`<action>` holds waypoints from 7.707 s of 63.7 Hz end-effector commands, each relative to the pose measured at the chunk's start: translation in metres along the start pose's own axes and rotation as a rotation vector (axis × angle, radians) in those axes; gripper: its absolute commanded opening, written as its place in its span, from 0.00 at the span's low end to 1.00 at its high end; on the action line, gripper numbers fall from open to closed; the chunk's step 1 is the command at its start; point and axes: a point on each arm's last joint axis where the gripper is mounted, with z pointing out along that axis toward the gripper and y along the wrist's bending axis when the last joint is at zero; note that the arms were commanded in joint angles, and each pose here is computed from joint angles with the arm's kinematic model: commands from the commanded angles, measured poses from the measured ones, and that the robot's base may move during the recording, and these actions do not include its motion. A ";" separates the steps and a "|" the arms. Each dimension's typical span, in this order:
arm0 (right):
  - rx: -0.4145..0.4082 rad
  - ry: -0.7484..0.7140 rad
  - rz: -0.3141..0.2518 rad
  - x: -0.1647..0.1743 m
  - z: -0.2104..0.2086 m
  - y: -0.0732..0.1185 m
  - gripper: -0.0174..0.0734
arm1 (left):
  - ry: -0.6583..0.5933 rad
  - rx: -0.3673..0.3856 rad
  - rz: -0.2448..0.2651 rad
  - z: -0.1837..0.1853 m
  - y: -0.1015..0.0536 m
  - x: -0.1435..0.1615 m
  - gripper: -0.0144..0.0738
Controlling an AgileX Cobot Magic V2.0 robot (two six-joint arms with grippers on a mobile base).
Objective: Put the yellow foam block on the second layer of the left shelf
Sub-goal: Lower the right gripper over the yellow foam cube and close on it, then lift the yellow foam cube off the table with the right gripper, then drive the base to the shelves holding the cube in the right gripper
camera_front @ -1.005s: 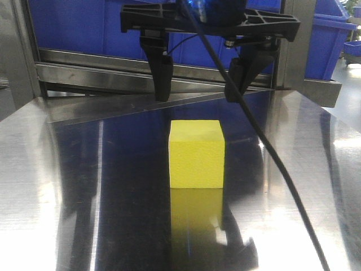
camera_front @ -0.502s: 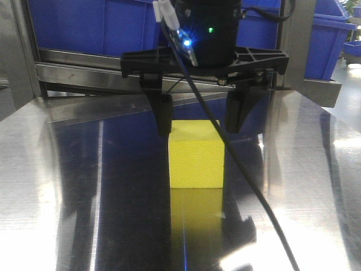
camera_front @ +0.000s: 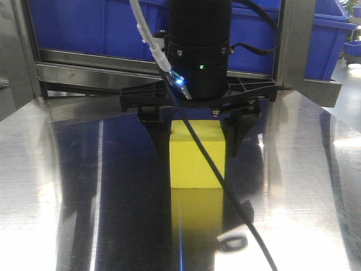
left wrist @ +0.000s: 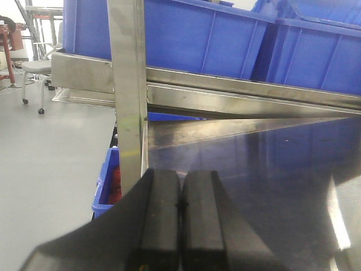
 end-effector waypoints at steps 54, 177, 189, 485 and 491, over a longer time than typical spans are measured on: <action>-0.116 -0.381 -0.107 -0.021 -0.098 -0.127 0.55 | -0.056 0.017 -0.011 0.001 -0.001 0.001 0.32; 0.000 -1.429 -0.110 0.255 -0.175 -0.249 0.55 | -0.056 0.017 -0.011 0.001 -0.001 0.001 0.32; 0.000 -1.429 -0.110 0.255 -0.175 -0.249 0.55 | -0.056 0.017 -0.011 0.001 -0.001 0.001 0.32; 0.000 -1.429 -0.110 0.255 -0.175 -0.249 0.55 | -0.056 0.017 -0.011 0.001 -0.001 0.001 0.32; 0.000 -1.429 -0.110 0.255 -0.175 -0.249 0.55 | -0.056 0.017 -0.011 0.001 -0.001 0.001 0.32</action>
